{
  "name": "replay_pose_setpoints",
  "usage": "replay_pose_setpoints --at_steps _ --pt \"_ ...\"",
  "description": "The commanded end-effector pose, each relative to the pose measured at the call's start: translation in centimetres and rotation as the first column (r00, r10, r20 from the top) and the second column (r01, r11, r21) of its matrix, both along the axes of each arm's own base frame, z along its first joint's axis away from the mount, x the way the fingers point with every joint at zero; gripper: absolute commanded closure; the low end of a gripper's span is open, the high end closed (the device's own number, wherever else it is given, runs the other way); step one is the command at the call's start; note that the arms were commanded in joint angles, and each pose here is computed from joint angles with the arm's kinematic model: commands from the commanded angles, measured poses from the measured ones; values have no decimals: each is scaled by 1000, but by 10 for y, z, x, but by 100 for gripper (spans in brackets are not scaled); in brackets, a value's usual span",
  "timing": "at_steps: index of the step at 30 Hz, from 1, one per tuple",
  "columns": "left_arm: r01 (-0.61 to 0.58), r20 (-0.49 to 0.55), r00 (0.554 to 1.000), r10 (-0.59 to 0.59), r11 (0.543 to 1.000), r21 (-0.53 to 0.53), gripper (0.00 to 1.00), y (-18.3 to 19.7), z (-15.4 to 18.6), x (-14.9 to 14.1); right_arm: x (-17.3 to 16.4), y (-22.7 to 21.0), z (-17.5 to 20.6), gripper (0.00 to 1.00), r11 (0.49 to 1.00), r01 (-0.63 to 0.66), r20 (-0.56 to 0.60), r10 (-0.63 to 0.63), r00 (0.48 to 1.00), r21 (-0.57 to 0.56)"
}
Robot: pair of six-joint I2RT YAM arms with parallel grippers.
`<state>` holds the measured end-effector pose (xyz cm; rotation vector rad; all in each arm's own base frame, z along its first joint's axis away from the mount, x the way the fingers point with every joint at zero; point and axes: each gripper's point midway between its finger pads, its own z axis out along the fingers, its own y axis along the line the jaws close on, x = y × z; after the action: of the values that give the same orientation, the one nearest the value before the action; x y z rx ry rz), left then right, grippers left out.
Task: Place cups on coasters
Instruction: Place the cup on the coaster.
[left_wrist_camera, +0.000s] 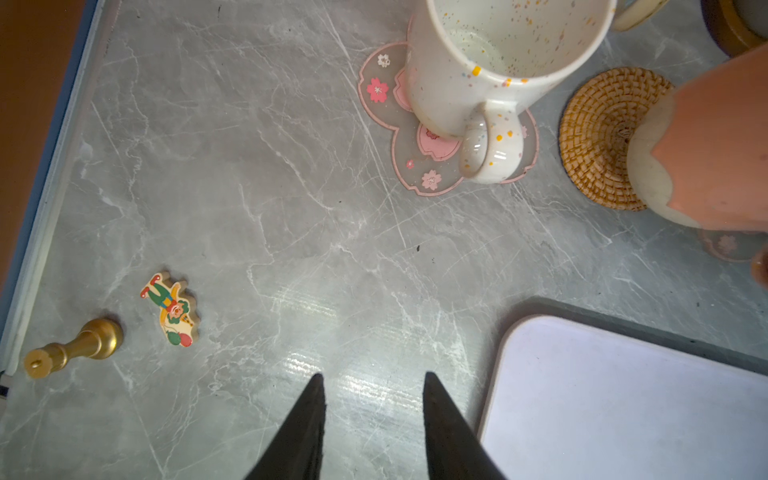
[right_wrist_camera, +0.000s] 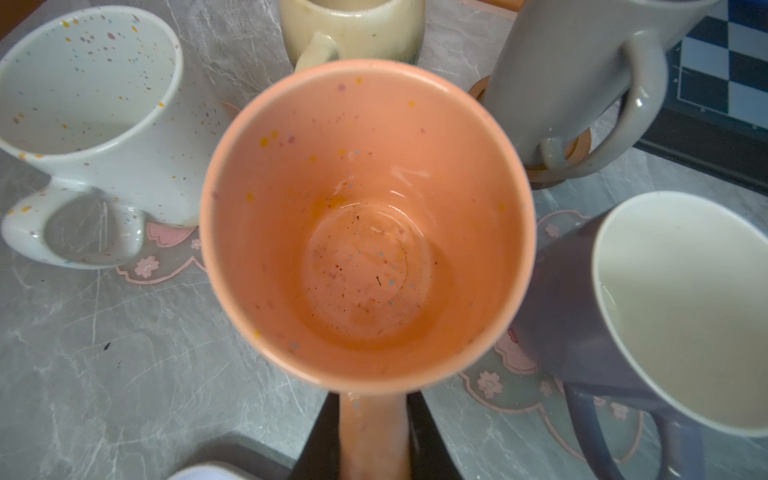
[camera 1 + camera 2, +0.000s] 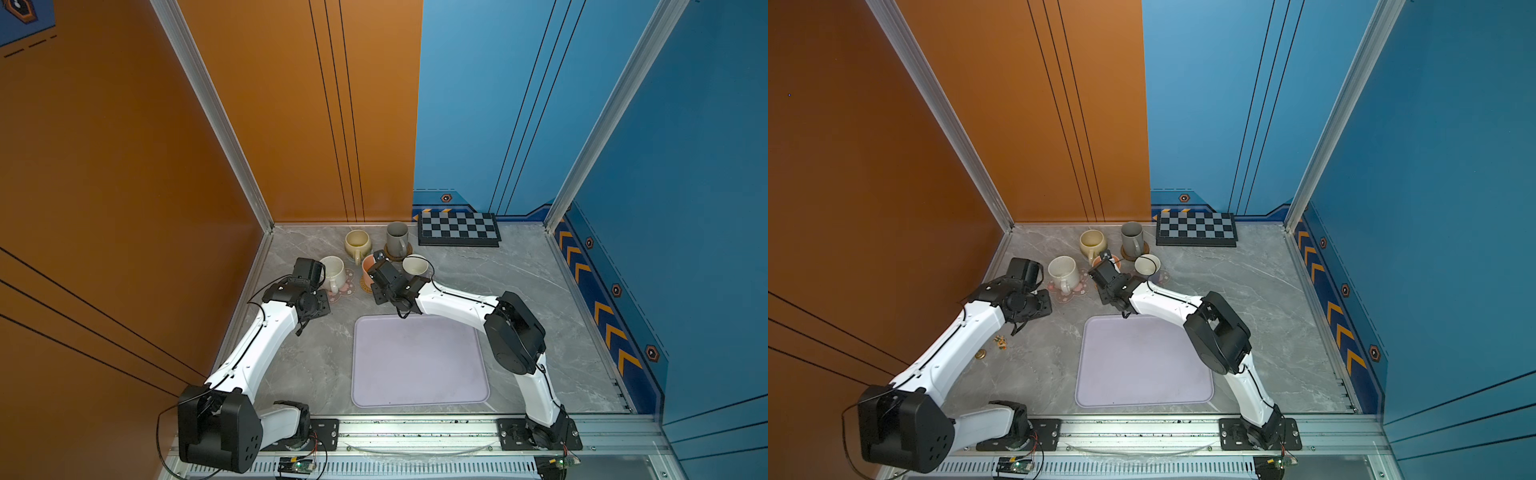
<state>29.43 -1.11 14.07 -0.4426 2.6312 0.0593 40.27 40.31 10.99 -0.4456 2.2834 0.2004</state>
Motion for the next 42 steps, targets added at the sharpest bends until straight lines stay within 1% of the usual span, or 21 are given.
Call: replay_pose_setpoints --at_steps 1,6,16,22,42 --pt "6 -12 1000 -7 1000 -3 60 2 3 2 27 7 43 100 996 43 128 -52 990 77" --pt "0 -21 1000 -1 1000 -4 60 4 1 3 33 8 39 100 996 55 134 -65 989 73" --pt "-3 -58 998 2 1000 -12 60 5 -10 3 40 10 46 100 996 58 181 -69 981 68" --pt "-1 -42 999 1 1000 -15 60 5 -5 3 37 20 42 100 998 28 191 -39 981 59" --pt "-9 -43 999 8 1000 -16 60 8 -7 -1 39 24 21 100 999 31 169 -36 985 31"
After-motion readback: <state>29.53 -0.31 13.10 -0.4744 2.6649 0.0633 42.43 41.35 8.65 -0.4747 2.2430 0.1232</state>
